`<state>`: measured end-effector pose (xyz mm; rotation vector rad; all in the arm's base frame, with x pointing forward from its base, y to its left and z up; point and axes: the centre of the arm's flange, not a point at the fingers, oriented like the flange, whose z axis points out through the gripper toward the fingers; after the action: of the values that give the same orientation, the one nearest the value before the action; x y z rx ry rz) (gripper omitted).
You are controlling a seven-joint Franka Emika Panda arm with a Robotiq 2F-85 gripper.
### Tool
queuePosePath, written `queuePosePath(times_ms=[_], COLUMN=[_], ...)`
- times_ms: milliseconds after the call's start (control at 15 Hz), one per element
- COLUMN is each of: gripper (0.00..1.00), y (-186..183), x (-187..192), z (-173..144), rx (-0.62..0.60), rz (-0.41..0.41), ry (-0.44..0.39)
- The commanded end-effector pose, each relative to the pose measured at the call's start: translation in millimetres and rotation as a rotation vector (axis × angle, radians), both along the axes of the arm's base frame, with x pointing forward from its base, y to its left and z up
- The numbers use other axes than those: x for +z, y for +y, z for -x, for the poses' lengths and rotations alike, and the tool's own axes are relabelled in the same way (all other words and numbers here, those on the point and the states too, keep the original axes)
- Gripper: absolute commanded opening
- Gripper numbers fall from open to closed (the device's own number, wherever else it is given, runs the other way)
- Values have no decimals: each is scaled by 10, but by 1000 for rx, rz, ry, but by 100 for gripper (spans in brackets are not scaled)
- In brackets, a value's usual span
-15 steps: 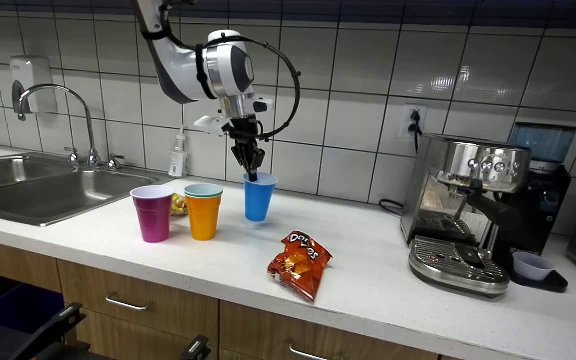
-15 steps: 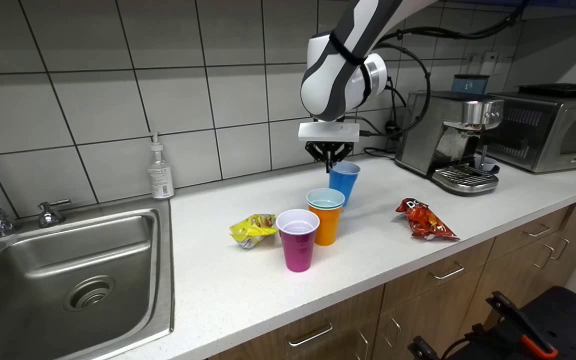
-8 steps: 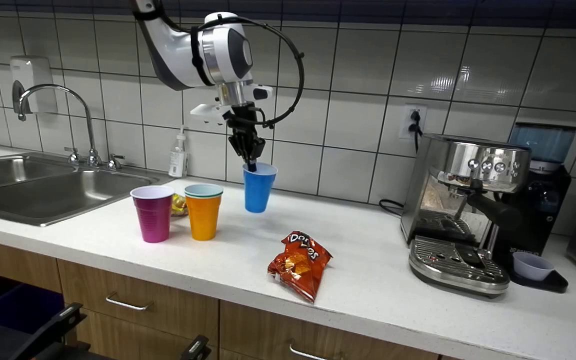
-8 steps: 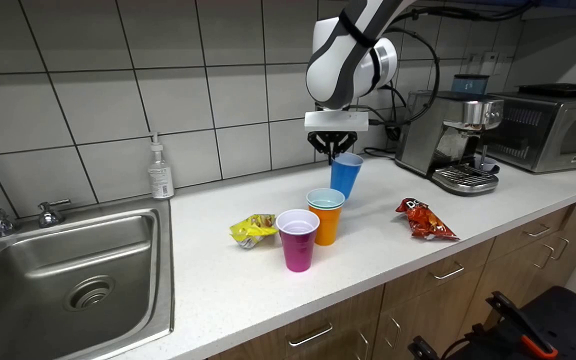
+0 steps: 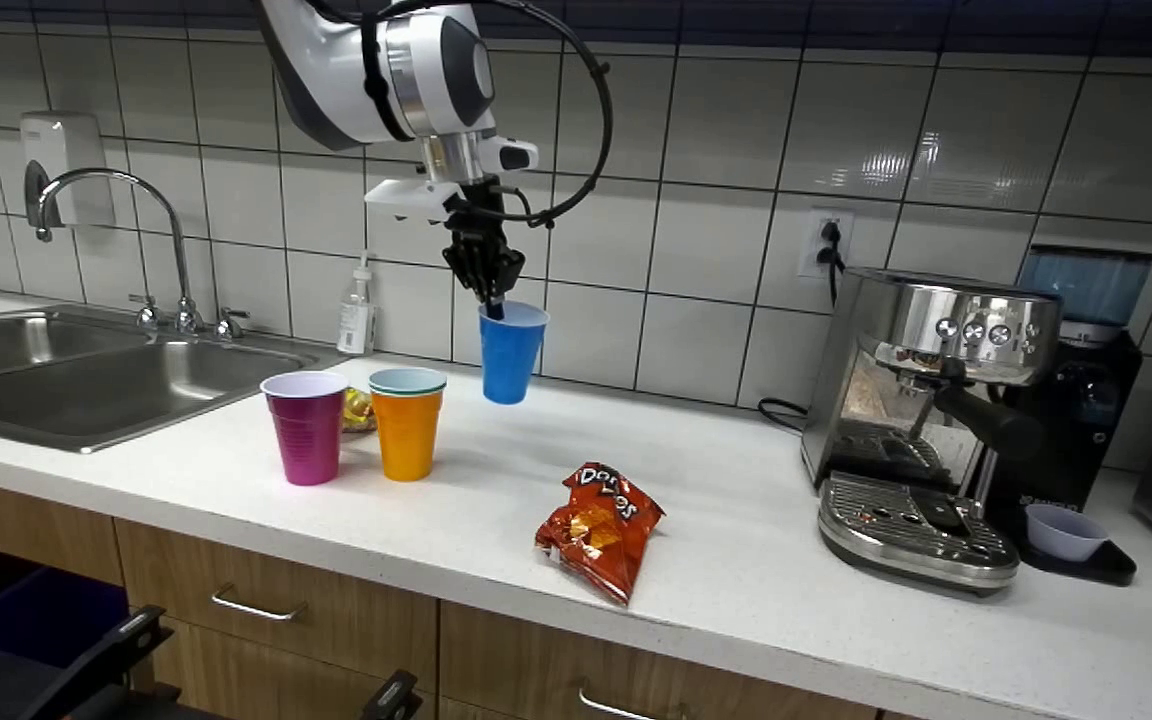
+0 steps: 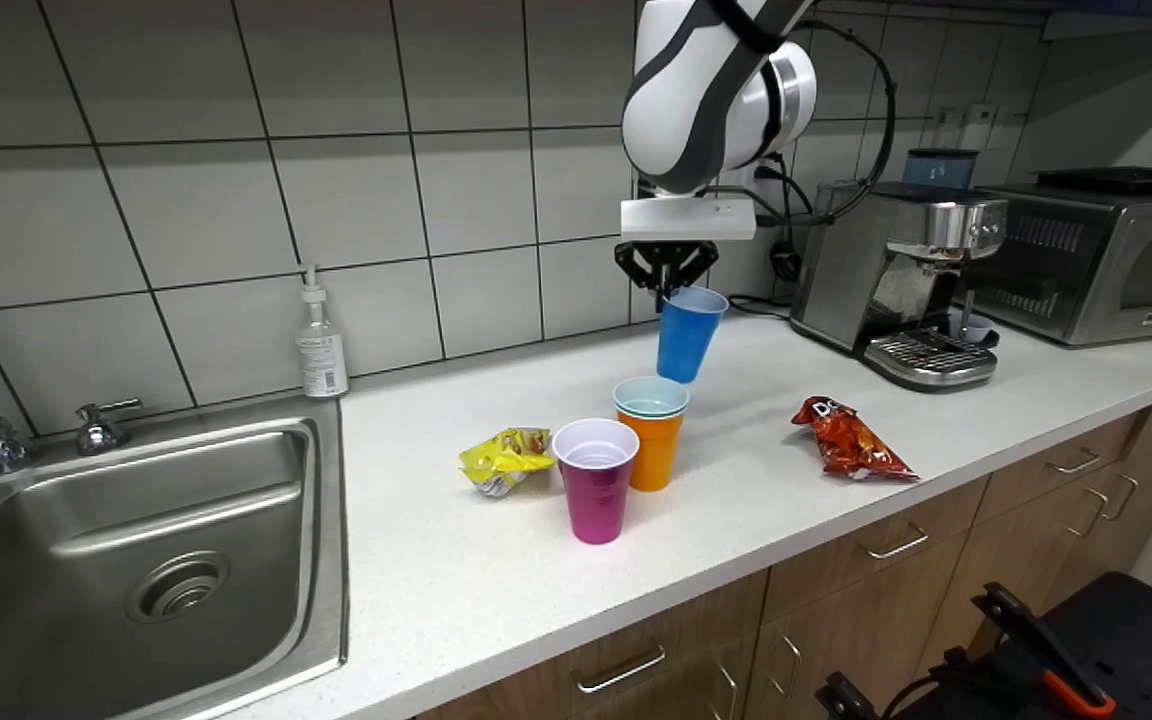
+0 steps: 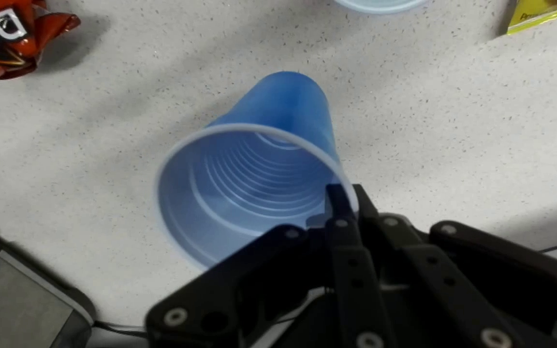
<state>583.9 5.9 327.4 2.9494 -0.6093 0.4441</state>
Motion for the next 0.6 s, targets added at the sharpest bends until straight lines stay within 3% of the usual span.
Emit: queuePosePath(times_ms=[0, 533], gripper=[1, 1], y=[69, 226], x=[164, 312], z=[213, 418], rx=[70, 177], rz=[-14, -14], ry=[-21, -49])
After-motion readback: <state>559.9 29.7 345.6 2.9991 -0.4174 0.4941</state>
